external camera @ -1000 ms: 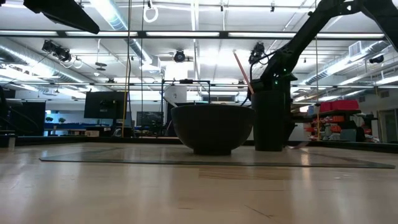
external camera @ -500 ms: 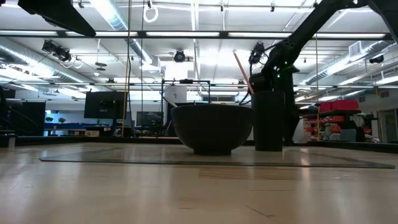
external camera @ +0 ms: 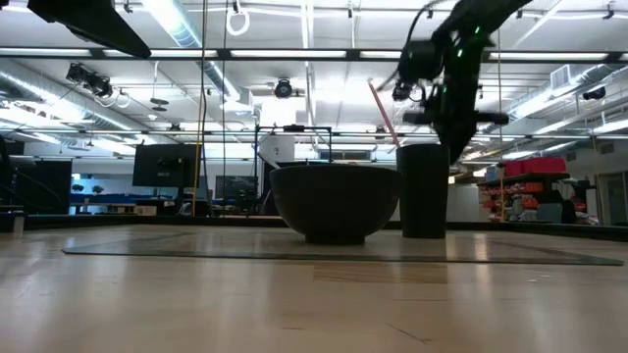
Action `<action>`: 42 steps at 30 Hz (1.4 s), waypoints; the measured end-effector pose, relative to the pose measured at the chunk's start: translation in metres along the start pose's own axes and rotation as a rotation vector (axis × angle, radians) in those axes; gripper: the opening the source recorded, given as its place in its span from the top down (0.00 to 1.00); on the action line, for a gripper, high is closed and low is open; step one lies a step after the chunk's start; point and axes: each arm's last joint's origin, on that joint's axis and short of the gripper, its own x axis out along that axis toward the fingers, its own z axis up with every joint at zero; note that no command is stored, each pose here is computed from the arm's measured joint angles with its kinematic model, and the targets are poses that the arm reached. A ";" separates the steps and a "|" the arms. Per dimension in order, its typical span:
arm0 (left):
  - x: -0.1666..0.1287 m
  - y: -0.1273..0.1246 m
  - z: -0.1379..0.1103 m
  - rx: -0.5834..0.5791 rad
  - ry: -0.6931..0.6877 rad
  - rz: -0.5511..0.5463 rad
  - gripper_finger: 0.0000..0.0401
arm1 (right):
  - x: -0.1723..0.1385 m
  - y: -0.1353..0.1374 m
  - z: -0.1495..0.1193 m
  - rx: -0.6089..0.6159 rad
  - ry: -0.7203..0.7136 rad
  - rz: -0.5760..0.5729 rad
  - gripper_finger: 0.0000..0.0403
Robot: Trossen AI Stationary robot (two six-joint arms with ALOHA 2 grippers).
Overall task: Pick & Place Utensil
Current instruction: Put the blue fork into the black bowl on the transparent mat
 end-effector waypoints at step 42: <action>0.000 -0.001 0.002 -0.022 -0.036 0.017 0.74 | -0.094 0.179 -0.180 -0.391 -0.675 0.708 0.96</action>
